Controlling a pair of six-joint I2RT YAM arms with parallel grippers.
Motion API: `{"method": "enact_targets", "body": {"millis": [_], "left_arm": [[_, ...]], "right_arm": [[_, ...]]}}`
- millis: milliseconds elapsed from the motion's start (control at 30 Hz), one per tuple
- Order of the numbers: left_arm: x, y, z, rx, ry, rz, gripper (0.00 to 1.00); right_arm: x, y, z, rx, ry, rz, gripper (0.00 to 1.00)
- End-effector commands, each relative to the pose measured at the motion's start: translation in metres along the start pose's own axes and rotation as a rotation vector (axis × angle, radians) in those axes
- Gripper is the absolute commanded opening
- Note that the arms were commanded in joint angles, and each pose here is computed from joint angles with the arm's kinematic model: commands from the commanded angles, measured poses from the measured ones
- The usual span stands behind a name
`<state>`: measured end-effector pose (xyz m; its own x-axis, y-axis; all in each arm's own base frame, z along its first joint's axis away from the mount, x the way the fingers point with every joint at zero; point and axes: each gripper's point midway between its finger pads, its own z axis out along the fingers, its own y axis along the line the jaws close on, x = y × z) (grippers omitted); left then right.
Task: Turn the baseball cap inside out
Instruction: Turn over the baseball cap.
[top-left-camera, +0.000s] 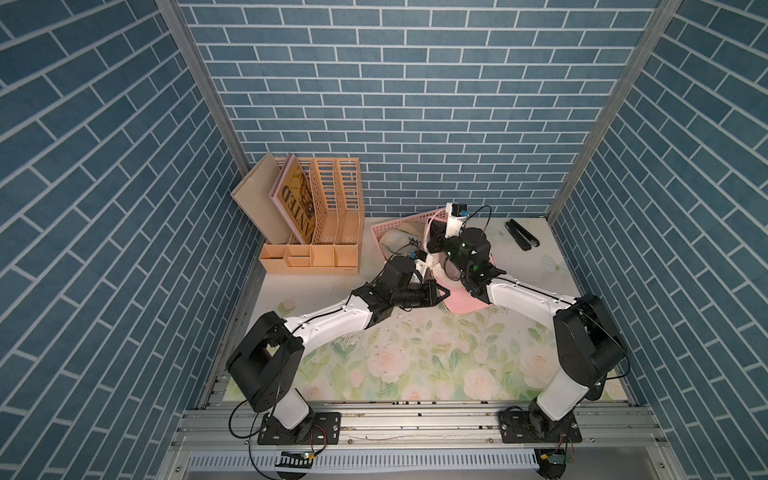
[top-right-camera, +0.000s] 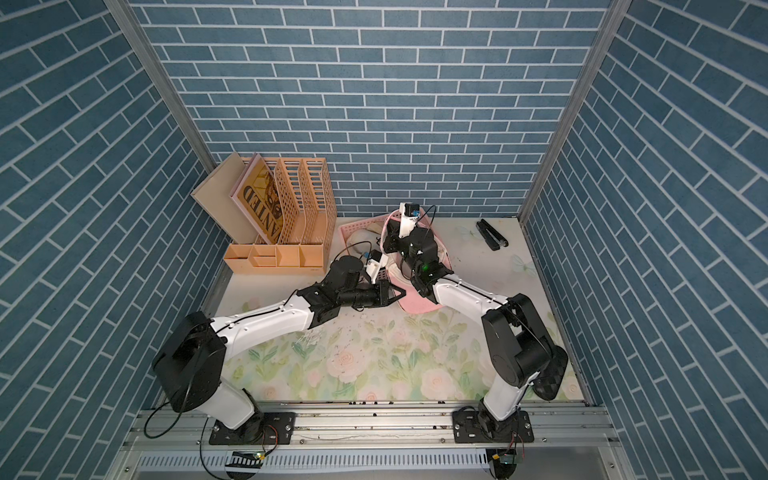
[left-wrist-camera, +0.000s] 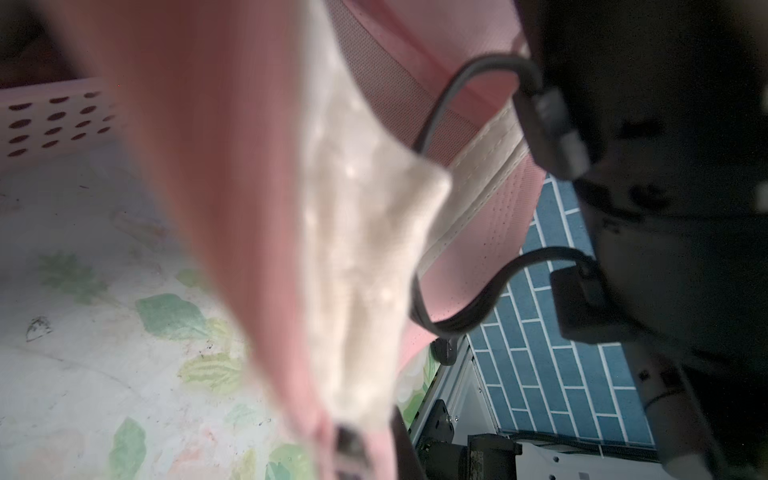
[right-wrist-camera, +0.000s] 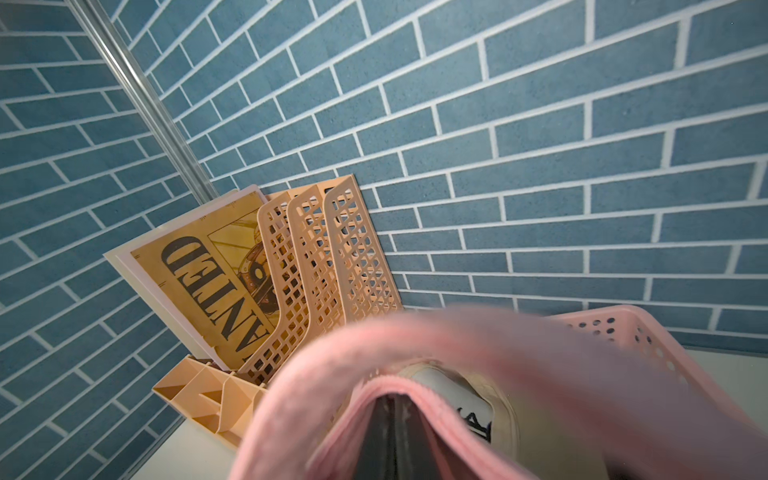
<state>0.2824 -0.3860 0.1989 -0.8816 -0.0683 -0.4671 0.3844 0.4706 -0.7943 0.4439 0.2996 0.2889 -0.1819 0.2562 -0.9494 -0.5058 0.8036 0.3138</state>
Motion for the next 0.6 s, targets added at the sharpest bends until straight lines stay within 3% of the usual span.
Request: {"method": "enact_targets", "body": {"millis": [0,267,467,567], "left_arm": [[-0.012,-0.012,-0.009,0.032,-0.038,0.041,0.0],[-0.03,0.006,-0.012,-0.045,-0.076,0.052,0.0],[-0.032,0.007,-0.008,-0.06,-0.064,0.078,0.0],[-0.03,0.002,-0.008,-0.054,-0.051,0.104,0.0]], "right_arm": [[-0.011,-0.007,-0.018,0.044,0.013,-0.016,0.03],[0.008,-0.013,-0.07,0.074,0.154,-0.12,0.14],[0.024,-0.005,-0.076,0.01,0.238,-0.162,0.0],[0.04,0.0,-0.066,-0.036,0.274,-0.157,0.0]]}}
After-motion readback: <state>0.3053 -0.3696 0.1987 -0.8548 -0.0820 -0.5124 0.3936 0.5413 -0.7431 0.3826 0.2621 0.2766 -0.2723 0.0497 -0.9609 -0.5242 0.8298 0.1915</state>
